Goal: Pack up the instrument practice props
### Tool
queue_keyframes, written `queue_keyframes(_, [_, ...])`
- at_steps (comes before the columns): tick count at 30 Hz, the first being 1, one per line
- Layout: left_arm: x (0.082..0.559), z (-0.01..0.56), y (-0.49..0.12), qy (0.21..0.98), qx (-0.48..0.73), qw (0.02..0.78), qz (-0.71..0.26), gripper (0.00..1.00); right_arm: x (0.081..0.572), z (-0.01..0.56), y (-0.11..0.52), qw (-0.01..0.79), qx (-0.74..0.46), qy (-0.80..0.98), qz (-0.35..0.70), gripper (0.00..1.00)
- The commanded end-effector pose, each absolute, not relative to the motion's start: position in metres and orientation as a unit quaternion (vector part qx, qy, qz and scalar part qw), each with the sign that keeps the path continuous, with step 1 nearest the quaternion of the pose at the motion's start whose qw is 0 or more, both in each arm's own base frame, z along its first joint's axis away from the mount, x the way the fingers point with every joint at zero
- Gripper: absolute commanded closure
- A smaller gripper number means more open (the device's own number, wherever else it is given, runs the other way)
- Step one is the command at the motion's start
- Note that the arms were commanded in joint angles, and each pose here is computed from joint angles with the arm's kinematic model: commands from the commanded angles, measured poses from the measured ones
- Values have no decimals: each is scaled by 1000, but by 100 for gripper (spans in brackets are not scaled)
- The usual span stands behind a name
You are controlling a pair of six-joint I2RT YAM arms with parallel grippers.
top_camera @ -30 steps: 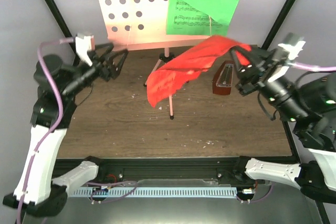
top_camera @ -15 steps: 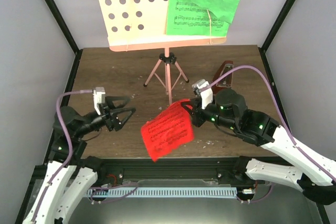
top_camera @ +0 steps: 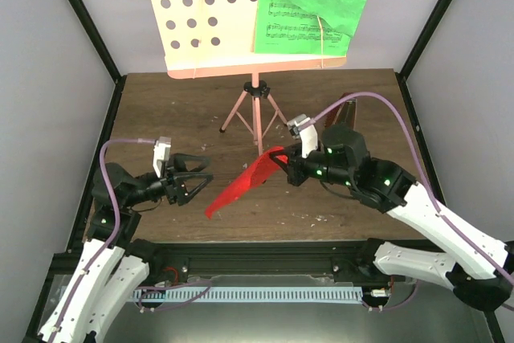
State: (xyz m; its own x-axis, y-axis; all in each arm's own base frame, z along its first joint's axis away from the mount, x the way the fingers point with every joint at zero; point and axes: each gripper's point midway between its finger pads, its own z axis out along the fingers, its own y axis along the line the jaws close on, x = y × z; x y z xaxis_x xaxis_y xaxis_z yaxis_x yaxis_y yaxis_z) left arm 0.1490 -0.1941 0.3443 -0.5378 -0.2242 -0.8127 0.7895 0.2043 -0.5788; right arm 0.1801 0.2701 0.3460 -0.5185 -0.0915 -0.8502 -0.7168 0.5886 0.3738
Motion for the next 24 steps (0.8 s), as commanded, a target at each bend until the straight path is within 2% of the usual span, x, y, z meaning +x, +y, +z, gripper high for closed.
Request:
queue_keyframes(1, [143, 353, -192, 638, 233, 449, -581, 15, 206, 311, 252, 374, -208, 837, 342, 99])
queue_keyframes(9, [151, 342, -187, 667, 219, 456, -548, 15, 249, 221, 202, 309, -105, 899, 292, 99])
queue_keyframes(15, [157, 334, -183, 685, 212, 461, -522, 15, 257, 144, 155, 255, -21, 942, 218, 99])
queue_keyframes(19, [163, 327, -182, 697, 204, 461, -510, 15, 253, 115, 121, 241, 25, 962, 126, 99])
queue_keyframes(24, [169, 321, -183, 704, 199, 456, -508, 15, 253, 101, 95, 247, 66, 965, 65, 99])
